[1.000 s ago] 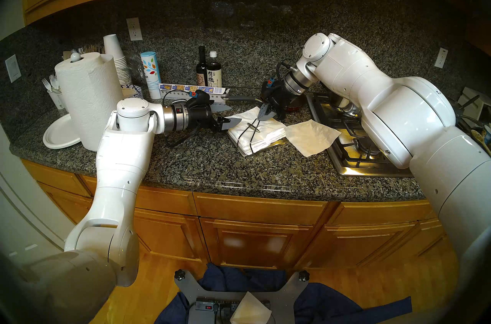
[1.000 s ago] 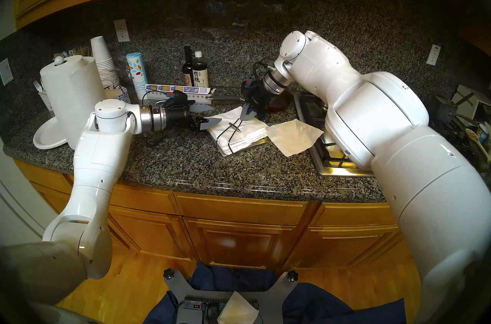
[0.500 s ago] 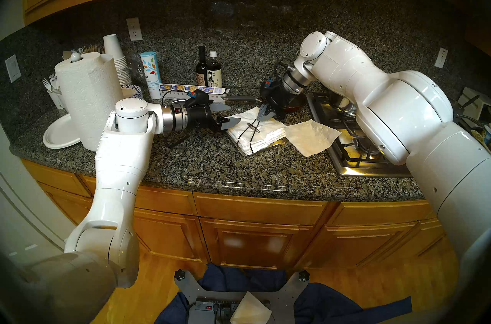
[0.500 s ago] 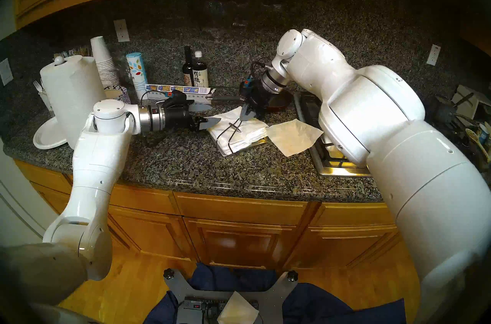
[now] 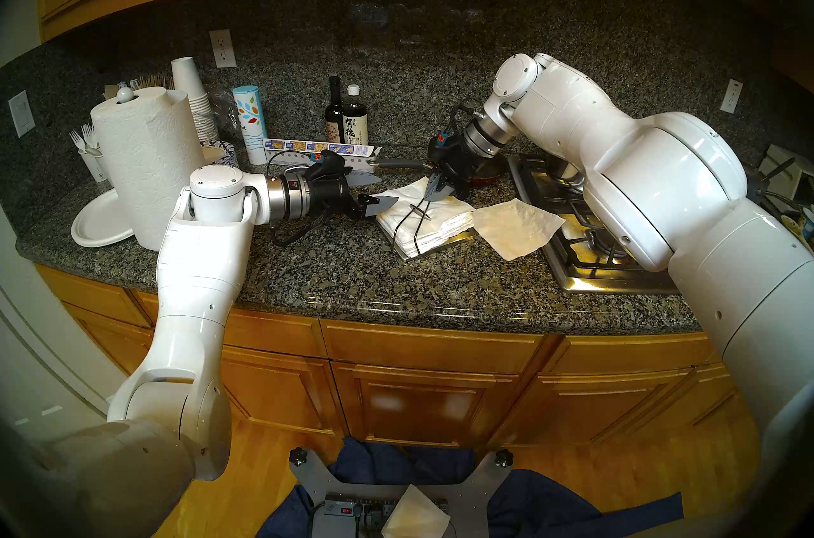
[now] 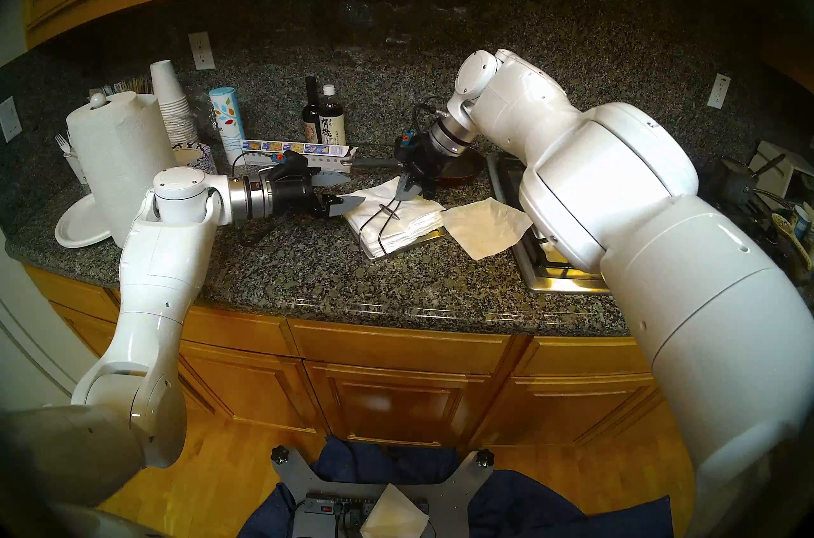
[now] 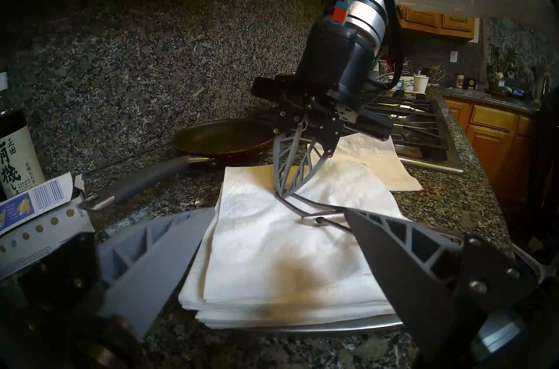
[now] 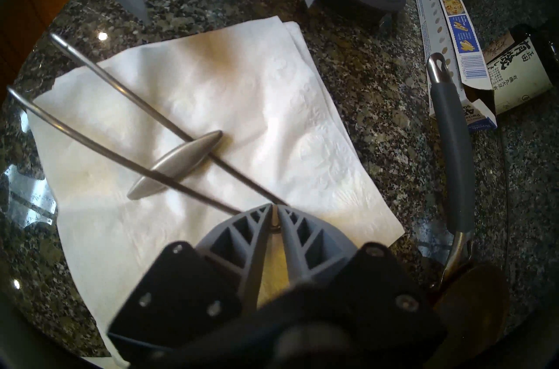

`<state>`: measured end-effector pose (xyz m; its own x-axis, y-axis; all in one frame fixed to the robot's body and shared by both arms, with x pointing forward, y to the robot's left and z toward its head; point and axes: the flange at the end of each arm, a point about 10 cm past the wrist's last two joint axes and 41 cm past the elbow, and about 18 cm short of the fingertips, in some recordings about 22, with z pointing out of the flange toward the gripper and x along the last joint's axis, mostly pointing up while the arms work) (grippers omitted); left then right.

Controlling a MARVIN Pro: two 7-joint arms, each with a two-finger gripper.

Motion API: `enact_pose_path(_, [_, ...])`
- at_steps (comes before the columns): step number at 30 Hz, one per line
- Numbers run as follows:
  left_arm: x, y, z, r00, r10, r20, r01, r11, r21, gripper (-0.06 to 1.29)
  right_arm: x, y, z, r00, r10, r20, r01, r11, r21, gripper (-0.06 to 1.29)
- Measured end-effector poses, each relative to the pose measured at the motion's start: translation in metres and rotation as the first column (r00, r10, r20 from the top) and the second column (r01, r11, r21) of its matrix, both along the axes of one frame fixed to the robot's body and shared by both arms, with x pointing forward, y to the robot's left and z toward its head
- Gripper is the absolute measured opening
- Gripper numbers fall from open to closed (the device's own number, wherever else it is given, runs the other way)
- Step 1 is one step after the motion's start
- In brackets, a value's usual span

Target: Take napkin out of napkin holder

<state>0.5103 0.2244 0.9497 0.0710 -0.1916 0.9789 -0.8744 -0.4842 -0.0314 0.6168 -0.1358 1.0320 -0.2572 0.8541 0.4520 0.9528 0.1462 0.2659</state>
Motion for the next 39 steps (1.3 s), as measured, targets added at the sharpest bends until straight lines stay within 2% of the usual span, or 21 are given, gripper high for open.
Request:
enact_pose_path(11, [-0.0002, -0.0003, -0.0009, 1.0, -0.001, -0.002, 0.001, 1.0, -0.002, 1.19, 0.0005, 0.0019, 0.0047, 1.0, 0.009, 0.011, -0.009, 1.0, -0.009, 0.25])
enact_pose_path(17, [0.0, -0.0005, -0.0015, 1.0, -0.001, -0.003, 0.001, 1.0, -0.002, 1.21, 0.001, 0.0009, 0.0062, 1.0, 0.006, 0.015, -0.006, 1.0, -0.018, 0.33])
enact_pose_path(39, [0.0004, -0.0001, -0.0022, 1.0, 0.002, -0.003, -0.002, 1.0, -0.006, 1.21, 0.0017, 0.0057, 0.0049, 1.0, 0.007, 0.025, -0.006, 0.999, -0.042, 0.33])
